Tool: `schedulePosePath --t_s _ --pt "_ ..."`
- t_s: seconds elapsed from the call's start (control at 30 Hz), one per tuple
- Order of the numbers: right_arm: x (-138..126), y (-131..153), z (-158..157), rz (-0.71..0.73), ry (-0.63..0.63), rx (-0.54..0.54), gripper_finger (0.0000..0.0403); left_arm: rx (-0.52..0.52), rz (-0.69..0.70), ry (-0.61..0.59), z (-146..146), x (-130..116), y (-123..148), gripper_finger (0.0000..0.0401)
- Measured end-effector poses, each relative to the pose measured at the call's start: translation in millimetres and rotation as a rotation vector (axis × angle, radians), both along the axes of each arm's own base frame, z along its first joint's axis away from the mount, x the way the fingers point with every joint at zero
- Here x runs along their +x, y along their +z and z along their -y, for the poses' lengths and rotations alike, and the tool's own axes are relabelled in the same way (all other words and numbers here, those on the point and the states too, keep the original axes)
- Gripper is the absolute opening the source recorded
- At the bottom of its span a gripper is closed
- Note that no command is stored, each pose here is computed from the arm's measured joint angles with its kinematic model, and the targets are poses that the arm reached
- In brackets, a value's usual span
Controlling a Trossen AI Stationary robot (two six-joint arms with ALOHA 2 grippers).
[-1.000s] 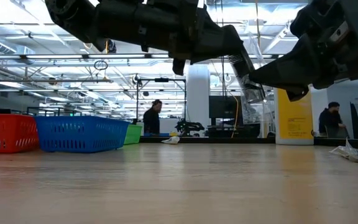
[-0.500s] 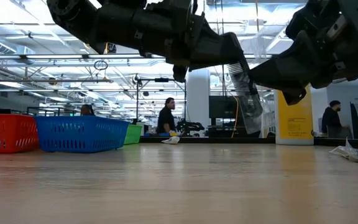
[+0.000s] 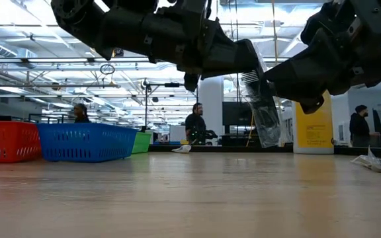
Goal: Pick & Place Travel size toiletries
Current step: Put the black comb into the yellow bin
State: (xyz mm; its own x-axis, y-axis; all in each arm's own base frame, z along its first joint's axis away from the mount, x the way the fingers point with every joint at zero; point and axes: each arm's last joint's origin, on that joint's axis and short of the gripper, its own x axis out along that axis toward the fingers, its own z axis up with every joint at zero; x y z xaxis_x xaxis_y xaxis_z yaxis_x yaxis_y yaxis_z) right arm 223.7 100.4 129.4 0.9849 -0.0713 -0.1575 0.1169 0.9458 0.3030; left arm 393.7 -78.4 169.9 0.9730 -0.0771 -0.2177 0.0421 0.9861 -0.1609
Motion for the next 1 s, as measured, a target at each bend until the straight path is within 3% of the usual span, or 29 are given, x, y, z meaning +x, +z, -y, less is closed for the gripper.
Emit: schedulePosePath --t_s 0.2,0.43,0.57,0.8,1.0 --pt "9 7 -7 -0.001 0.069 -0.04 0.0149 -0.017 -0.031 -0.049 5 19 -11 0.0" --pt "11 3 -9 -0.059 0.1 -0.071 0.0092 0.002 -0.138 -0.094 9 31 -12 0.0001" --pt "11 1 -9 -0.076 0.131 -0.073 0.008 0.019 -0.154 -0.106 9 30 -12 0.0004" --pt "12 4 -10 -0.061 0.144 -0.09 0.0083 0.044 -0.202 -0.156 7 20 10 0.0051" --pt "12 6 -11 -0.035 0.146 -0.104 0.0083 0.05 -0.268 -0.166 5 5 34 0.0034"
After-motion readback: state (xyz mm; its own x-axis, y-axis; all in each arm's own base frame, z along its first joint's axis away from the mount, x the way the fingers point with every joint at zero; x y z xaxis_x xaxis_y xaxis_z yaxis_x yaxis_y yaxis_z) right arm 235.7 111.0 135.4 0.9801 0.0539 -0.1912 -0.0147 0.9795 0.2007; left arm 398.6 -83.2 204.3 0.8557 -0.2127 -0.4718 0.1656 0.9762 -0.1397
